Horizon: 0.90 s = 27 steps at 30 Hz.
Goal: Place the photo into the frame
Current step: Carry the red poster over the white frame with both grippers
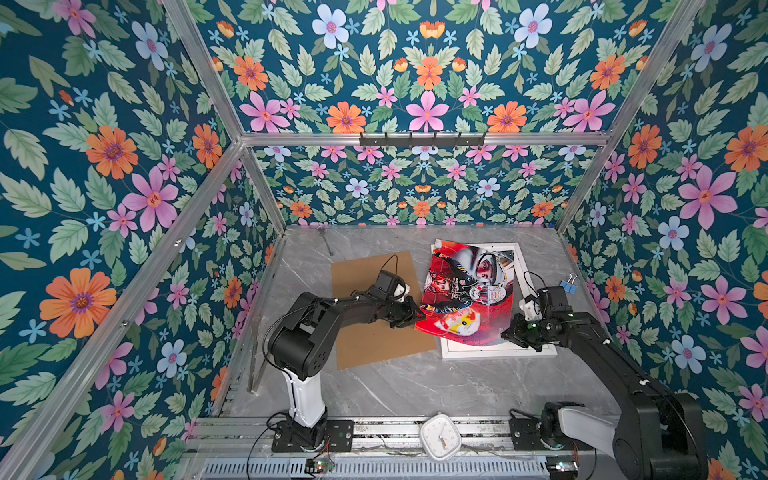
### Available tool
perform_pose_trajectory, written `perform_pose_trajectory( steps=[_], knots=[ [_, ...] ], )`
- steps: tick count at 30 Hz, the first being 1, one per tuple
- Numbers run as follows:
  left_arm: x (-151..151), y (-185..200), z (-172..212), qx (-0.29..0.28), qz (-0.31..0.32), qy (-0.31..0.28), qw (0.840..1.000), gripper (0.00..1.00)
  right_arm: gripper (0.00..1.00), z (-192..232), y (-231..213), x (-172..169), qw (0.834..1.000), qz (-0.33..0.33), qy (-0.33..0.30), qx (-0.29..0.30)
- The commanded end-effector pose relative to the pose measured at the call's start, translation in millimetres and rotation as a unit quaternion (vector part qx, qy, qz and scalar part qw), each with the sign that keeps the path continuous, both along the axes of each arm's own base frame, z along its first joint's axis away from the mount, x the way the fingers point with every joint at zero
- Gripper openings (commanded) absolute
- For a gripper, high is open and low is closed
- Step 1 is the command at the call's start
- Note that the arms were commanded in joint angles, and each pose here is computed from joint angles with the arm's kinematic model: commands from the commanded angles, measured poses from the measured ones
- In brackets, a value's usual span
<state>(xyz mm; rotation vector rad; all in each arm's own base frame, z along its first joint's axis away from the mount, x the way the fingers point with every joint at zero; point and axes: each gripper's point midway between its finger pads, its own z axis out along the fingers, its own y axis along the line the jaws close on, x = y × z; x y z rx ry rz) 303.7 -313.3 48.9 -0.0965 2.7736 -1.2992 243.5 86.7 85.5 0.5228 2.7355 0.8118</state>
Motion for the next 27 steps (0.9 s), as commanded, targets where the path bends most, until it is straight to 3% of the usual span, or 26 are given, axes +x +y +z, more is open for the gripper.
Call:
perform_pose_trajectory(
  steps=[1, 10, 21, 27],
  knots=[
    [2.8, -4.0, 8.0, -0.011, -0.004, -0.011, 1.0, 0.18, 0.0, 5.1, 1.9, 2.2, 1.0, 0.004, -0.011, 0.005],
    [3.8, -5.2, 19.3, -0.015, -0.008, -0.02, 1.0, 0.0, 0.02, 6.4, 1.2, 0.0, 1.0, -0.003, -0.015, 0.007],
    [6.7, -0.7, 47.7, -0.024, 0.008, -0.051, 0.998, 0.0, 0.5, 26.6, -11.0, -1.0, 0.999, -0.013, -0.039, -0.033],
    [4.3, 7.1, 73.2, -0.027, 0.024, -0.071, 0.997, 0.0, 0.63, 60.9, 2.2, 6.0, 0.992, 0.023, -0.114, -0.038]
  ],
)
